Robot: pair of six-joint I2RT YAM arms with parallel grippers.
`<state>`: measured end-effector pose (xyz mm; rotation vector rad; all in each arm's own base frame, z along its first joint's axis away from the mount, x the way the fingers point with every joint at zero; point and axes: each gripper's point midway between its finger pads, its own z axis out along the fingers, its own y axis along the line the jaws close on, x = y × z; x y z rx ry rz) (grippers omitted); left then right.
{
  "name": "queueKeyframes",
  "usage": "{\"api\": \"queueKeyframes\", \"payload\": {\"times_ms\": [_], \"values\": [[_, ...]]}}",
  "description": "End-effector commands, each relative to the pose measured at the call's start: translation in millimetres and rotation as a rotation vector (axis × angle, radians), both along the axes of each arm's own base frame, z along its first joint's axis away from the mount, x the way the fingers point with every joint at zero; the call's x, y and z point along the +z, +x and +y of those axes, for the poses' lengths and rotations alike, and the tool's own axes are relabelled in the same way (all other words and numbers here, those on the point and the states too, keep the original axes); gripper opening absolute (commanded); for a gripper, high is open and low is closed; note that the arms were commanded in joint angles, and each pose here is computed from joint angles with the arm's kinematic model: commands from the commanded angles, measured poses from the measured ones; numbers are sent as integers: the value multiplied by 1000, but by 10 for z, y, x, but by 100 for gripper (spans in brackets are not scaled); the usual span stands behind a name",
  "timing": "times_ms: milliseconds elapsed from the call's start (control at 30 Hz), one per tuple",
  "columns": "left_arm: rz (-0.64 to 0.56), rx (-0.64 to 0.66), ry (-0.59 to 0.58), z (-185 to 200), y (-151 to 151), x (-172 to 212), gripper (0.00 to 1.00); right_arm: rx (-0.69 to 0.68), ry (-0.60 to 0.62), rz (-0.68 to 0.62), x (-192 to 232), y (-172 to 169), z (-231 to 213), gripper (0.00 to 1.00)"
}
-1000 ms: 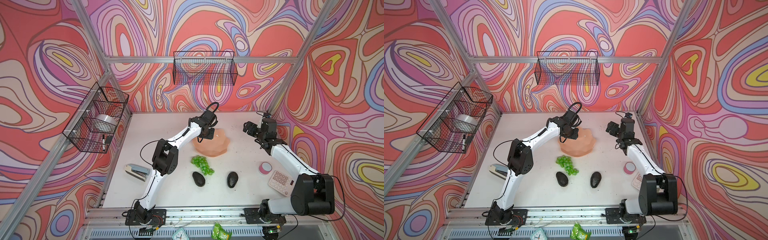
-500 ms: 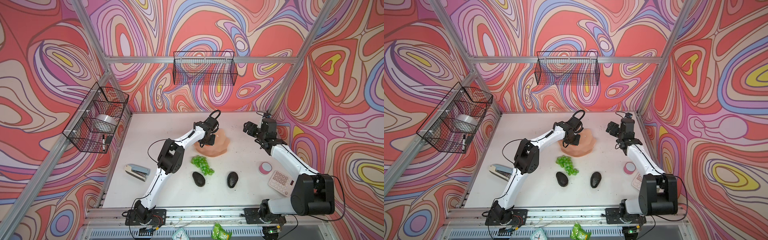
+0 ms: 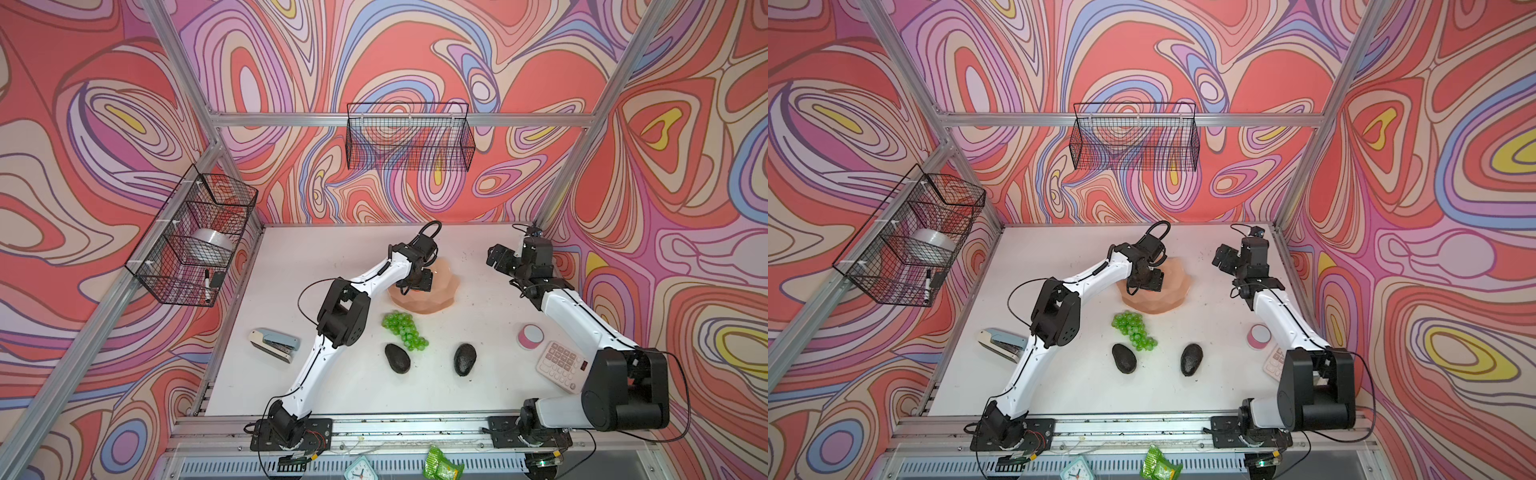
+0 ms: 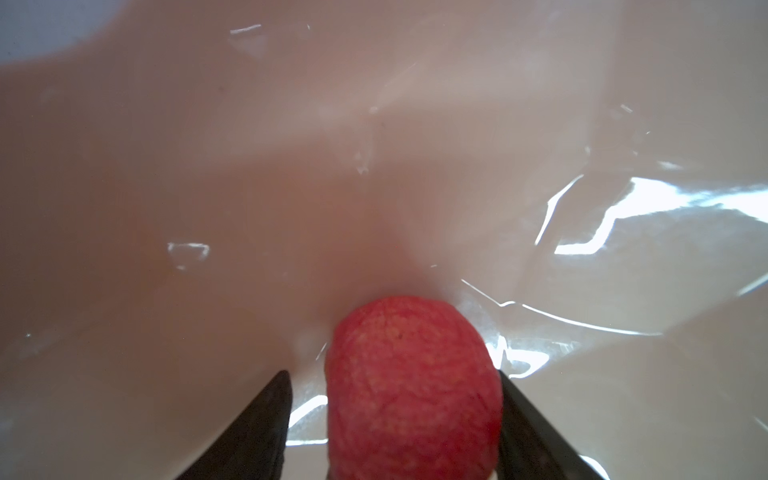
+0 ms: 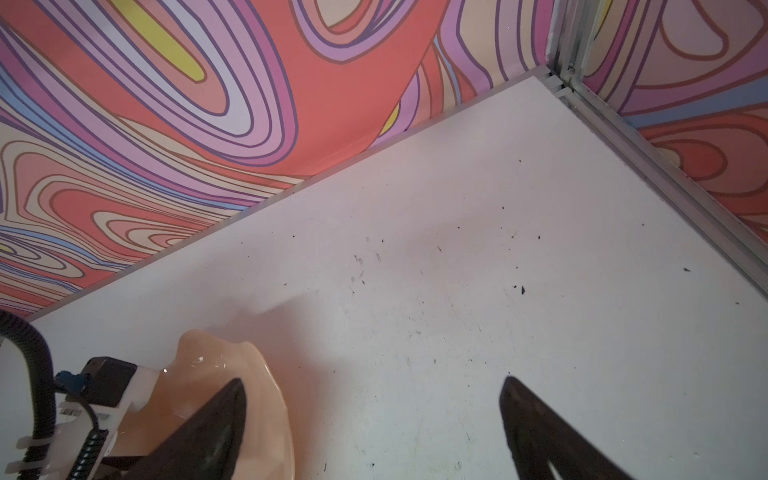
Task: Place and organize the fake fruits in the fruit bowl
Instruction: 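Carry the red apple with the left gripper over the bowl and release it, then grasp the avocado farther from the robot with the right gripper while the left withdraws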
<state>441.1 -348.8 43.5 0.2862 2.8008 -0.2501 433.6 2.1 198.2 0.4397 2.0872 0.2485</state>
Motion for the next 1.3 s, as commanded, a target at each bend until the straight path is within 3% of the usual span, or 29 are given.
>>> {"api": "queueKeyframes", "payload": {"times_ms": [0,200,367,667,867,1100,1267], "values": [[-36,21,2,66,-25,268,81,3,-10,56,-26,-81,4,97],[-201,65,-105,131,41,888,88,92,-91,204,-267,-473,496,96],[-409,129,-170,415,72,1496,95,148,-94,364,-604,-1147,1063,96],[-725,315,-238,1310,-103,2132,100,66,-98,545,-902,-2013,1052,94],[-772,396,-192,1721,-290,2113,100,79,-7,629,-1177,-2308,1209,92],[-740,456,-161,1978,-403,1984,100,93,-3,703,-1454,-2459,1366,92],[-739,462,-145,2024,-436,1986,100,78,10,685,-1552,-2427,1372,75]]}}
